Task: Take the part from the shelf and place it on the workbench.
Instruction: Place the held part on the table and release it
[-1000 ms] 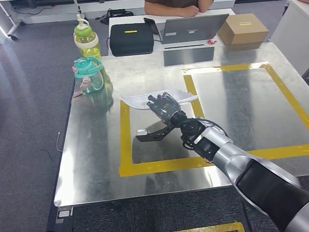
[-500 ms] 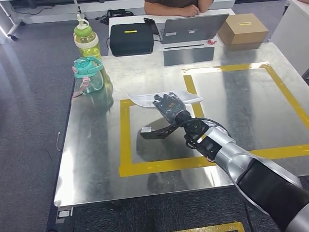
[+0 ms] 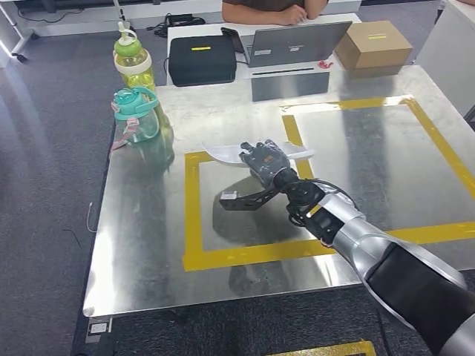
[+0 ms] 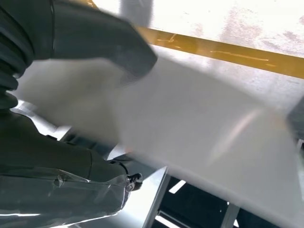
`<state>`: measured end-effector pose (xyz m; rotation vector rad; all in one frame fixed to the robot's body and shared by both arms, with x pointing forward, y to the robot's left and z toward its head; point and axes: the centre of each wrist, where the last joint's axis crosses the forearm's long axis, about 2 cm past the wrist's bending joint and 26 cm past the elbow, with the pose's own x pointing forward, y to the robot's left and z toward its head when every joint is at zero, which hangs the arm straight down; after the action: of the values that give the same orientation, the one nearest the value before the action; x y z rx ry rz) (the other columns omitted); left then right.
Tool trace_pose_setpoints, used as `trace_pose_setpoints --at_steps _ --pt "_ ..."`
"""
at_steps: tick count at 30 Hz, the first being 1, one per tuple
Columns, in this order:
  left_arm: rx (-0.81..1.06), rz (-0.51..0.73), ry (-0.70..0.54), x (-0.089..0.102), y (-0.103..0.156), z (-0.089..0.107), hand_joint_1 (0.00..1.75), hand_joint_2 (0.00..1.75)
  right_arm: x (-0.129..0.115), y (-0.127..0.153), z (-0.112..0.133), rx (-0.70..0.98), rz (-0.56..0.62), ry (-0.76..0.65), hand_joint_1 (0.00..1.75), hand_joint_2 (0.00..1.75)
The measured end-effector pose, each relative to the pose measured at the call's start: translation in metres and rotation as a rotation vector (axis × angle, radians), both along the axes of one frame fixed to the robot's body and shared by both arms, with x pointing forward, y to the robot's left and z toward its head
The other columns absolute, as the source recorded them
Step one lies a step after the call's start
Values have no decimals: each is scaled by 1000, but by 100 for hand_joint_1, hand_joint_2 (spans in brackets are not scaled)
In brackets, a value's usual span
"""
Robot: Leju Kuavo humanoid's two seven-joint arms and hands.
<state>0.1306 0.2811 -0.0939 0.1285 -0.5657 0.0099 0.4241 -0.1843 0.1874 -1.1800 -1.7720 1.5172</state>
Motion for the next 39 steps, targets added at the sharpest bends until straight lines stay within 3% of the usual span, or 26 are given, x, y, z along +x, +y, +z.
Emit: trace_pose_setpoints --at_steps 3,29,32,39 --pt "2 0 4 -1 0 0 0 0 0 0 0 4 2 1 0 0" --pt "-3 3 26 -5 -2 -1 0 0 2 -3 1 84 10 31 0 0" --pt "-3 3 27 -5 -2 -1 0 0 2 -4 4 227 50 90 0 0" --pt "-2 2 33 -8 -2 -2 0 0 -4 5 29 789 231 209 0 0"
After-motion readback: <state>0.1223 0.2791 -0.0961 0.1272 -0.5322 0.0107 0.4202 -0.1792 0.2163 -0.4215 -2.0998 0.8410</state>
